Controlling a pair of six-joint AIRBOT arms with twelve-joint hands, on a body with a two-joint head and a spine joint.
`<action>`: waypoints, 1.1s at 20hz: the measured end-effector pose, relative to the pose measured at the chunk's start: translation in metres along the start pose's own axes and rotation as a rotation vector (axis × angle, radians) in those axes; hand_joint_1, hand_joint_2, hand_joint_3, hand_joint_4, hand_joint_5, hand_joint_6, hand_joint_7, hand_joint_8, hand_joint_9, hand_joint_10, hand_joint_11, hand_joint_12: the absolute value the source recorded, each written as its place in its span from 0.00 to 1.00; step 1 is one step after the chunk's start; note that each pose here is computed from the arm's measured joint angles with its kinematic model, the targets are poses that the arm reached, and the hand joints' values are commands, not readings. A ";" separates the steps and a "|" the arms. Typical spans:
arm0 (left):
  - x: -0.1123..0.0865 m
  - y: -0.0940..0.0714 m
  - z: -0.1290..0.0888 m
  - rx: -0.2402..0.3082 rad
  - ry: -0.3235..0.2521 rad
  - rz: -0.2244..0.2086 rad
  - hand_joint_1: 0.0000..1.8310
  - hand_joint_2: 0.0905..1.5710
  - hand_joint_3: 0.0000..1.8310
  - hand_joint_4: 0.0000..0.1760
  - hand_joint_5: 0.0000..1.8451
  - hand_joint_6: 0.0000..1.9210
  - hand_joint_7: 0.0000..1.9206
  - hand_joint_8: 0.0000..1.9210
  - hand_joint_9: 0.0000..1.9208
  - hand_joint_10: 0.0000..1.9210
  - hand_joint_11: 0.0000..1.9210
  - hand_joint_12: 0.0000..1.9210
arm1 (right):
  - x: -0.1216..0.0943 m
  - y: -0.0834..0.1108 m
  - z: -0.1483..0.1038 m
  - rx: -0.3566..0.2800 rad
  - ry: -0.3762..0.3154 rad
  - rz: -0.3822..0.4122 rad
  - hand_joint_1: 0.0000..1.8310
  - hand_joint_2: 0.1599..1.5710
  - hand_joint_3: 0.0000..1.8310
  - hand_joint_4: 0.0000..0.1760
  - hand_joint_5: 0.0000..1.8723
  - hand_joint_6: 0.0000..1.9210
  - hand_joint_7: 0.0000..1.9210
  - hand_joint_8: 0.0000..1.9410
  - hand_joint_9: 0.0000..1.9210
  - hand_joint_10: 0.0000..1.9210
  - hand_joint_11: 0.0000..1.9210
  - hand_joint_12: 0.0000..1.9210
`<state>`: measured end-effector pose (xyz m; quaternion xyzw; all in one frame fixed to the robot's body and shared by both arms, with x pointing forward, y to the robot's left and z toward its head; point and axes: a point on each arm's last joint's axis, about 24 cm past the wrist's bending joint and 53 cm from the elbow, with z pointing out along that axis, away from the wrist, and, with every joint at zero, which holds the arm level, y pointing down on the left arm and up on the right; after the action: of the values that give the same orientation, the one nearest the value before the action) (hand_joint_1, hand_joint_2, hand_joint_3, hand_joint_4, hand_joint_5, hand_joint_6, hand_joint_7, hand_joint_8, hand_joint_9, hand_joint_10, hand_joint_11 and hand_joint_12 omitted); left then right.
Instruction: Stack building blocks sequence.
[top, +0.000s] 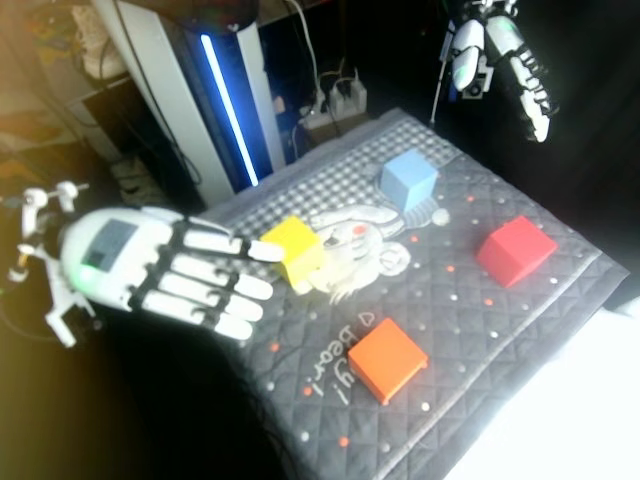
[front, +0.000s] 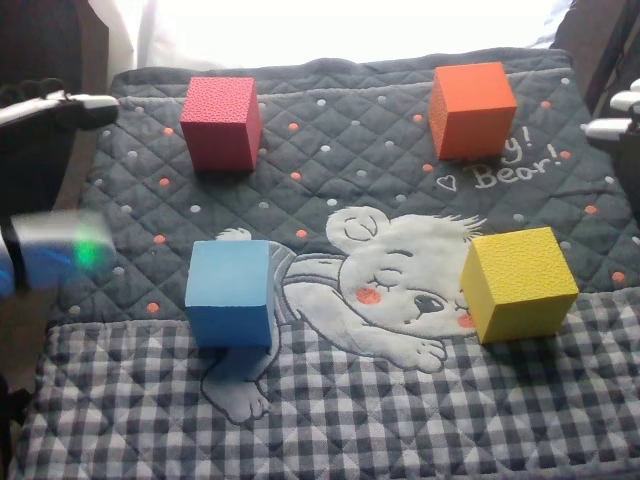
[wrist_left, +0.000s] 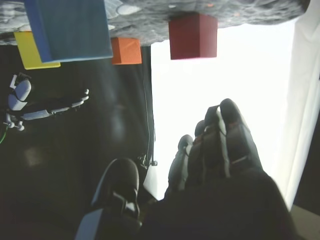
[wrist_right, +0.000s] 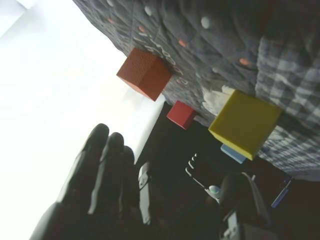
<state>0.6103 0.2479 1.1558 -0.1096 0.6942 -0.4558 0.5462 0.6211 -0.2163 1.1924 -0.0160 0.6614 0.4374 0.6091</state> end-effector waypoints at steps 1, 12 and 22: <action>0.005 -0.006 0.005 0.017 0.023 0.007 0.48 0.55 0.00 0.27 0.18 0.00 0.11 0.00 0.05 0.00 0.00 0.14 | 0.000 -0.001 0.000 0.002 0.001 0.000 0.40 0.69 0.00 0.48 0.16 0.00 0.12 0.00 0.08 0.00 0.02 0.19; 0.083 -0.038 0.063 0.123 0.354 0.101 0.42 0.42 0.00 1.00 0.08 0.00 0.02 0.00 0.03 0.00 0.00 0.36 | 0.001 0.002 0.000 -0.008 0.002 -0.003 0.41 0.72 0.00 0.48 0.16 0.00 0.14 0.00 0.11 0.00 0.00 0.23; 0.119 -0.009 0.076 0.031 0.478 0.231 0.57 0.59 0.00 0.45 0.37 0.01 0.30 0.01 0.28 0.02 0.07 0.70 | 0.001 0.002 0.000 -0.009 0.003 -0.003 0.41 0.72 0.00 0.51 0.18 0.00 0.16 0.00 0.12 0.00 0.03 0.23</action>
<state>0.6277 0.1265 1.0853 0.0893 0.8042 -0.4141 0.4169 0.6198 -0.2144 1.1932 -0.0206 0.6603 0.4394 0.6087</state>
